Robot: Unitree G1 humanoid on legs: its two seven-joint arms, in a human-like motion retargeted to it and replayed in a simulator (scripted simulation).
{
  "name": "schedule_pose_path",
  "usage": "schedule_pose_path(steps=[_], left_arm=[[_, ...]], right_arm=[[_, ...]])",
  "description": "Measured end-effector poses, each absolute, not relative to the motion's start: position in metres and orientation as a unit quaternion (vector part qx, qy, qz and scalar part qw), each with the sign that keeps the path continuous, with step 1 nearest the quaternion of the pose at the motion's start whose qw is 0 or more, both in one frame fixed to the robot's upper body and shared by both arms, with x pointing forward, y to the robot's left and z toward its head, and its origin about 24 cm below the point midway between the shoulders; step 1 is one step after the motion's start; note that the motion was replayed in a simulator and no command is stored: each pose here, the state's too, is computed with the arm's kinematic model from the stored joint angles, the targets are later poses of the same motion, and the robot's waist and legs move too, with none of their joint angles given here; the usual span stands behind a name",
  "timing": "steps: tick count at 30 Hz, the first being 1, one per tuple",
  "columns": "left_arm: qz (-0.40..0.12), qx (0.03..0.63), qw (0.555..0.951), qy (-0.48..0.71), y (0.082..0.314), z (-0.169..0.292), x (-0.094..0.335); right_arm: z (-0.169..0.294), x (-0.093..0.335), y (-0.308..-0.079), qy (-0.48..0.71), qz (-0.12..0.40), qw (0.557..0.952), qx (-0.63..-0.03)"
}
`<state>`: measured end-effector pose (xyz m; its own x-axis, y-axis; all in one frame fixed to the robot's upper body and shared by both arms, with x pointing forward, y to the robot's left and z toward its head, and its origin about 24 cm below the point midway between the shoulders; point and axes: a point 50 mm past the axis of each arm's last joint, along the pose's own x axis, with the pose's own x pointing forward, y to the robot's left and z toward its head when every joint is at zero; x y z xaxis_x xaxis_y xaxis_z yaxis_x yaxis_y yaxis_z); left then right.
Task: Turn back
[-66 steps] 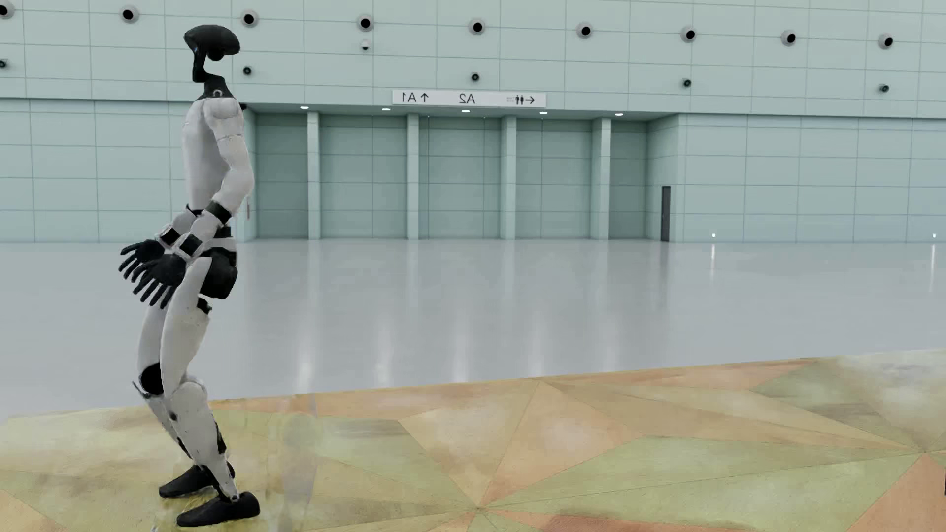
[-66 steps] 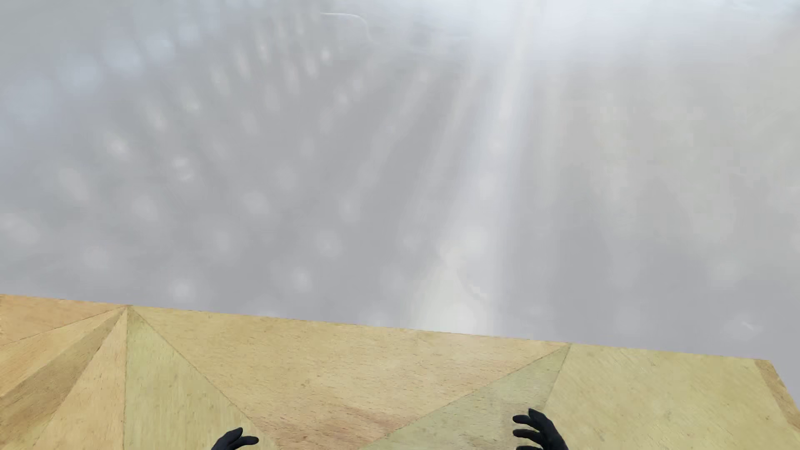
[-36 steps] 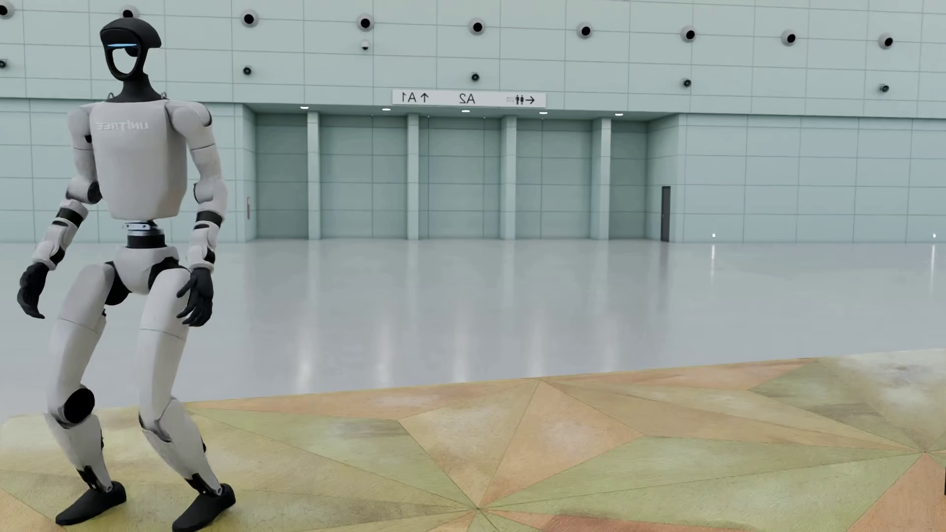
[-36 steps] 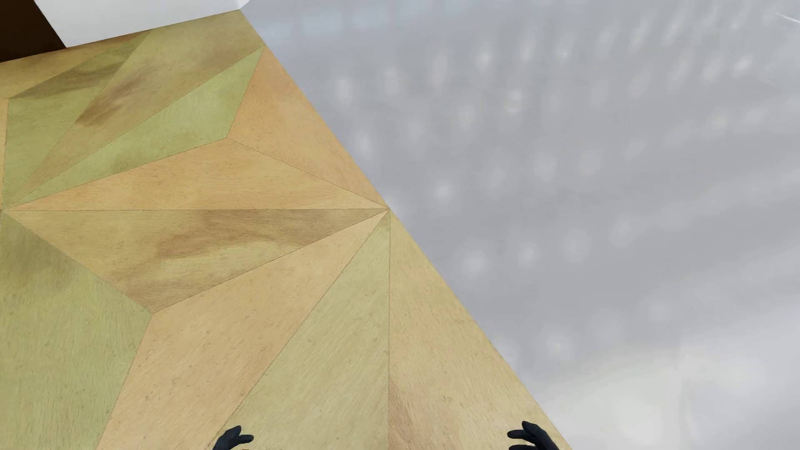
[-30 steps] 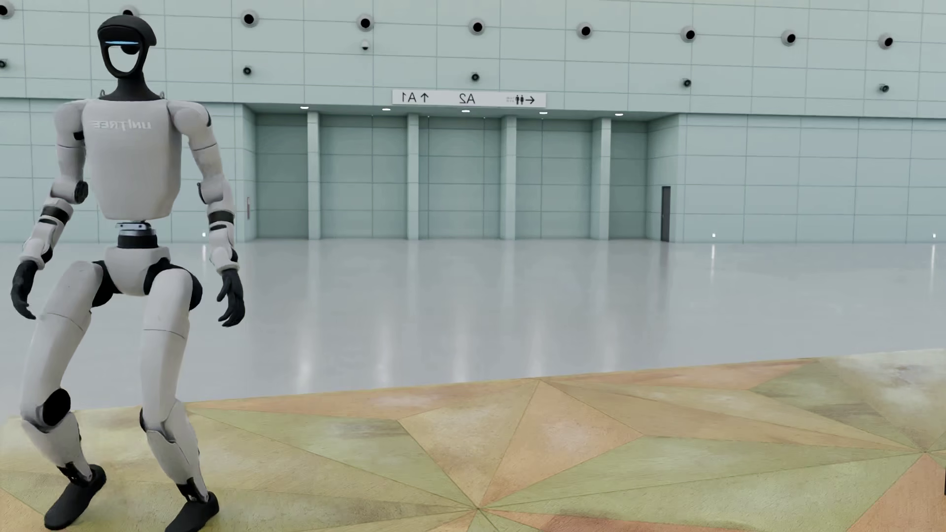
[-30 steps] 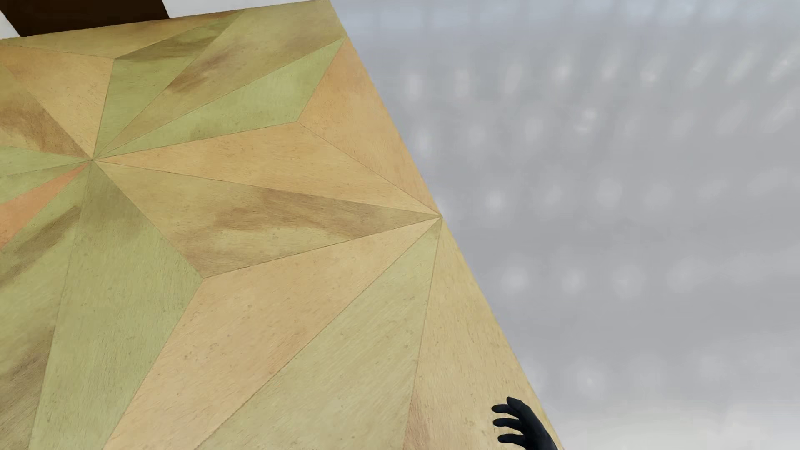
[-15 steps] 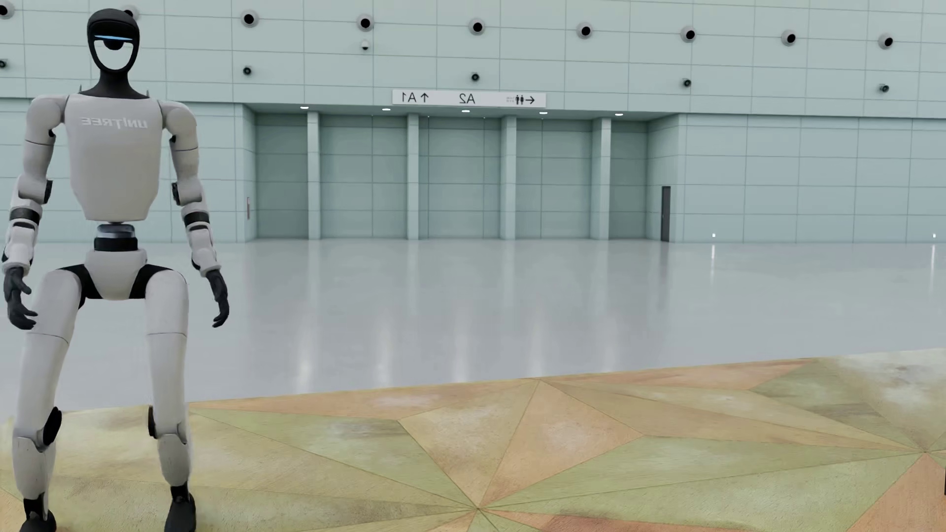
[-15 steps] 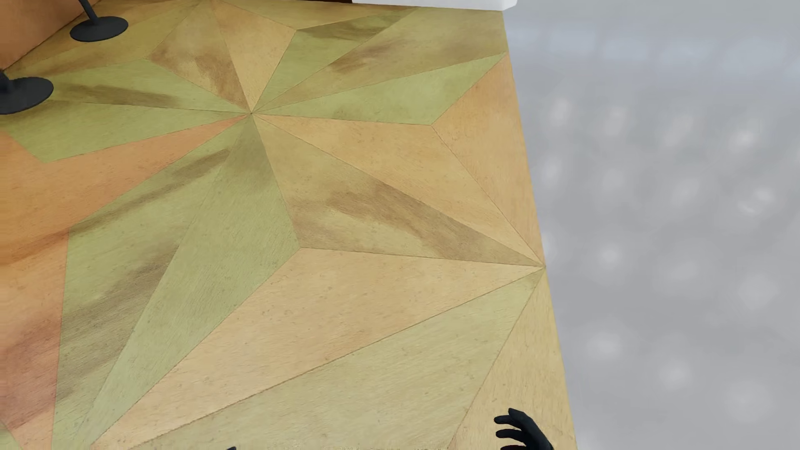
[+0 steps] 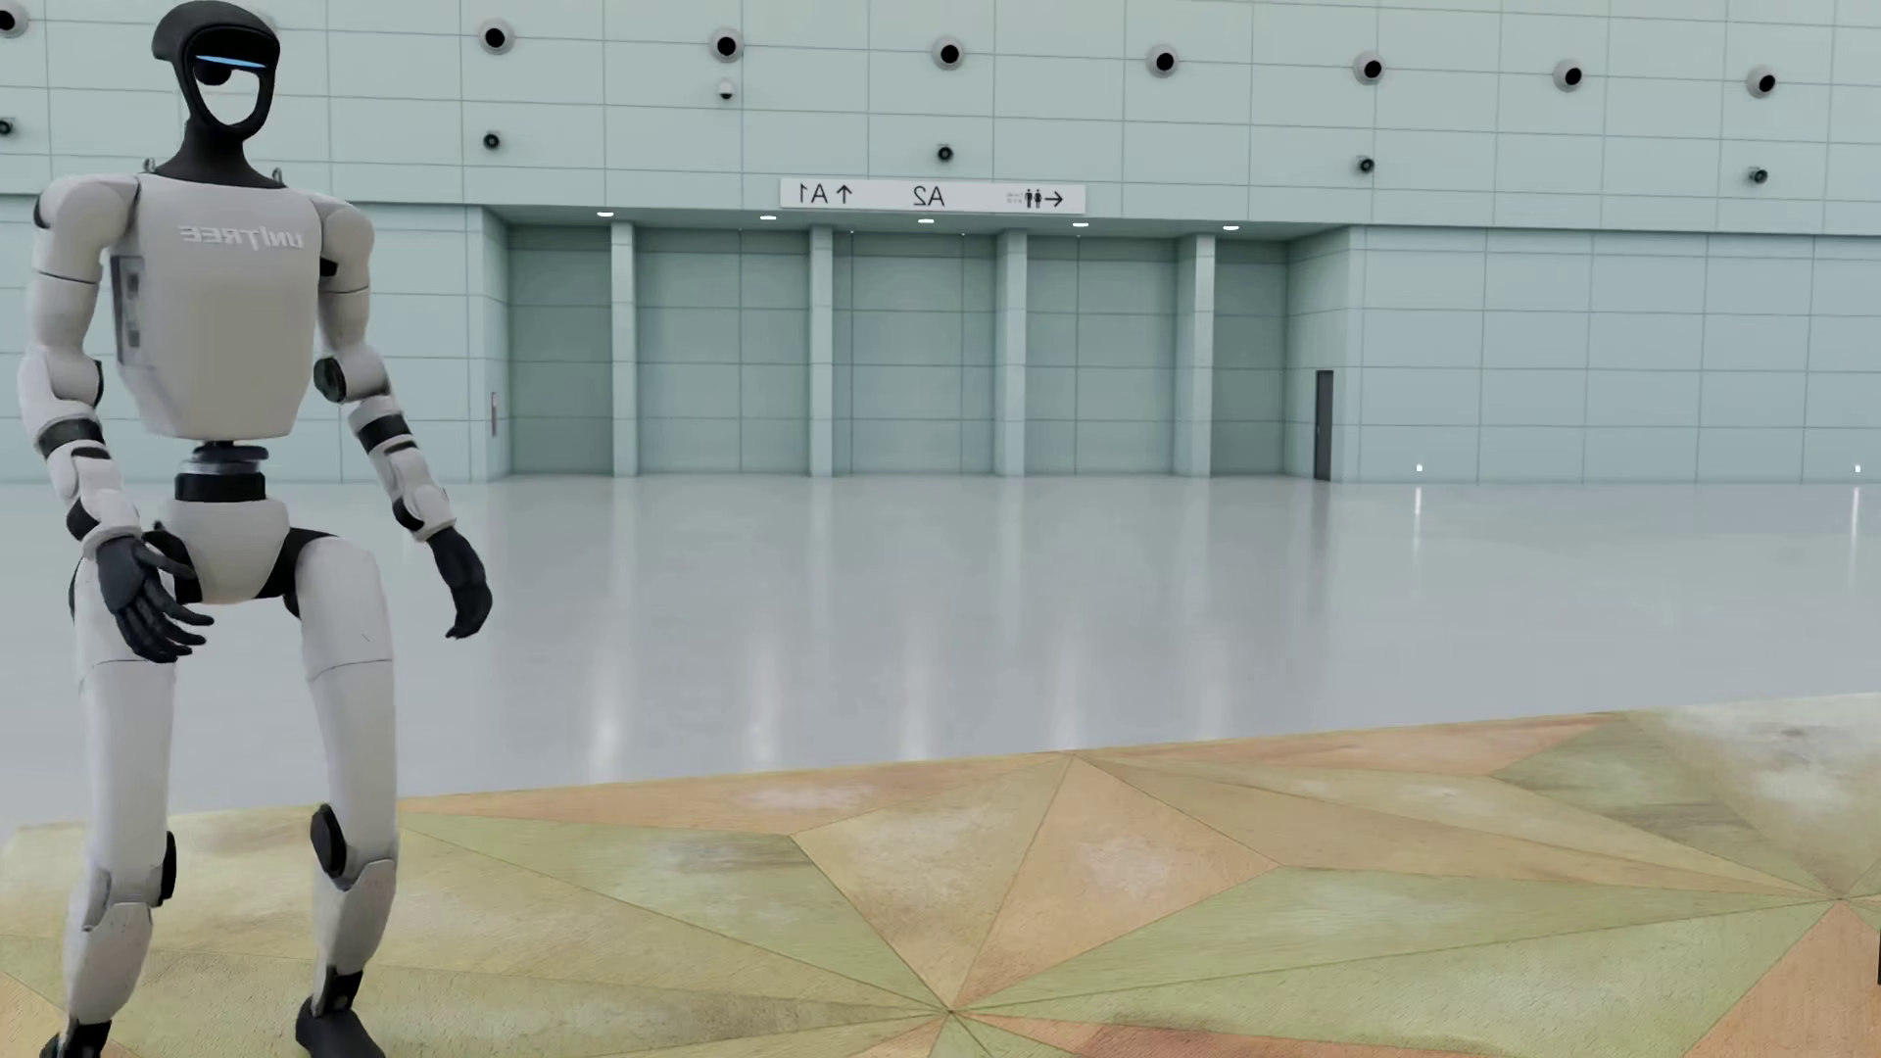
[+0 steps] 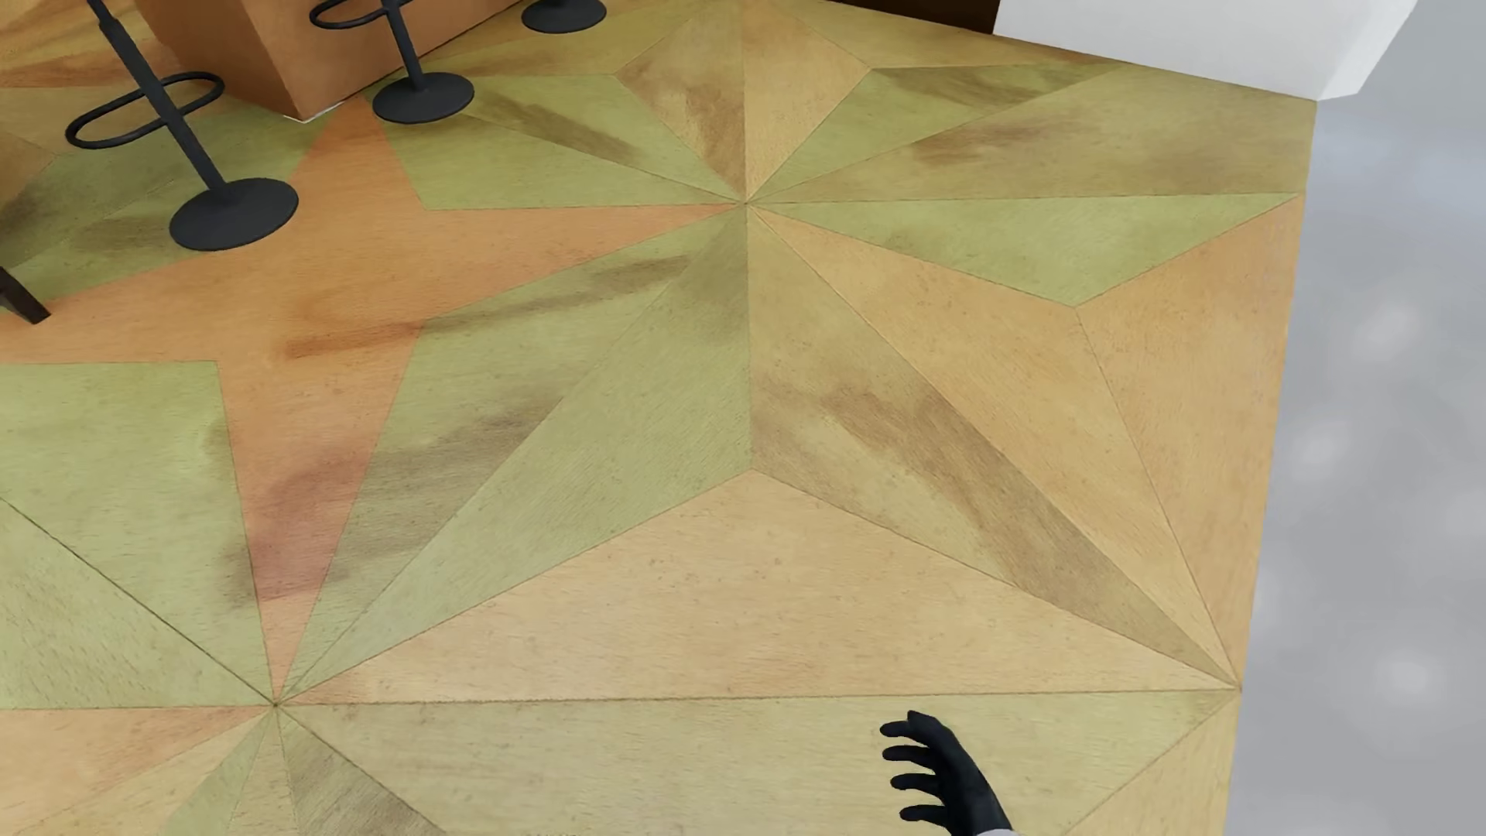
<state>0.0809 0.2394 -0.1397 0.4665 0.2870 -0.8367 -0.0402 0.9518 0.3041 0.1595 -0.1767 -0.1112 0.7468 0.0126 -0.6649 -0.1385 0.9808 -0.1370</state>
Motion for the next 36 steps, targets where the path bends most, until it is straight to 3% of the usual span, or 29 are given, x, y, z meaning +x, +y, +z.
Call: schedule_pose_path(steps=[4,6,8,11,13,14,16,20,22,24,26,28,30,31,32,34,35,36], left_arm=[[0.092,0.133,0.87,0.466,0.206,-0.134,0.107],[0.085,0.119,0.867,0.476,0.205,-0.134,0.11],[0.088,0.117,0.863,0.483,0.225,-0.134,0.101],[0.096,0.122,0.855,0.495,0.237,-0.137,0.079],[0.109,0.129,0.865,0.473,0.235,-0.133,0.095],[0.099,0.129,0.874,0.457,0.22,-0.132,0.107],[0.102,0.115,0.872,0.465,0.208,-0.134,0.104],[0.116,0.12,0.841,0.514,0.234,-0.14,0.08],[0.121,0.133,0.835,0.52,0.238,-0.142,0.079],[0.1,0.137,0.859,0.484,0.215,-0.137,0.1],[0.096,0.12,0.861,0.485,0.206,-0.138,0.096],[0.107,0.11,0.87,0.468,0.223,-0.13,0.108],[0.119,0.121,0.858,0.485,0.242,-0.134,0.092],[0.128,0.138,0.852,0.489,0.254,-0.134,0.082],[0.134,0.135,0.855,0.482,0.247,-0.134,0.085],[0.111,0.129,0.862,0.477,0.212,-0.138,0.099],[0.107,0.128,0.86,0.483,0.207,-0.139,0.099],[0.109,0.131,0.857,0.485,0.213,-0.136,0.098]], right_arm=[[-0.12,0.12,-0.227,0.41,0.03,0.903,-0.123],[-0.123,0.12,-0.217,0.419,0.026,0.901,-0.109],[-0.112,0.155,-0.191,0.379,0.027,0.92,-0.092],[-0.107,0.165,-0.177,0.353,0.023,0.932,-0.082],[-0.119,0.126,-0.214,0.404,-0.006,0.911,-0.089],[-0.122,0.113,-0.226,0.423,-0.023,0.901,-0.09],[-0.128,0.11,-0.213,0.445,0.003,0.89,-0.103],[-0.112,0.158,-0.183,0.376,0.034,0.921,-0.097],[-0.114,0.15,-0.198,0.372,0.015,0.923,-0.095],[-0.118,0.126,-0.22,0.39,0.0,0.915,-0.104],[-0.119,0.132,-0.208,0.389,0.018,0.915,-0.102],[-0.117,0.148,-0.198,0.38,0.013,0.92,-0.1],[-0.104,0.174,-0.177,0.346,0.018,0.935,-0.082],[-0.111,0.162,-0.179,0.367,0.007,0.928,-0.068],[-0.116,0.149,-0.197,0.391,-0.009,0.918,-0.067],[-0.122,0.128,-0.22,0.424,-0.019,0.902,-0.079],[-0.122,0.129,-0.227,0.432,-0.002,0.895,-0.108],[-0.12,0.132,-0.217,0.42,0.018,0.899,-0.12]])
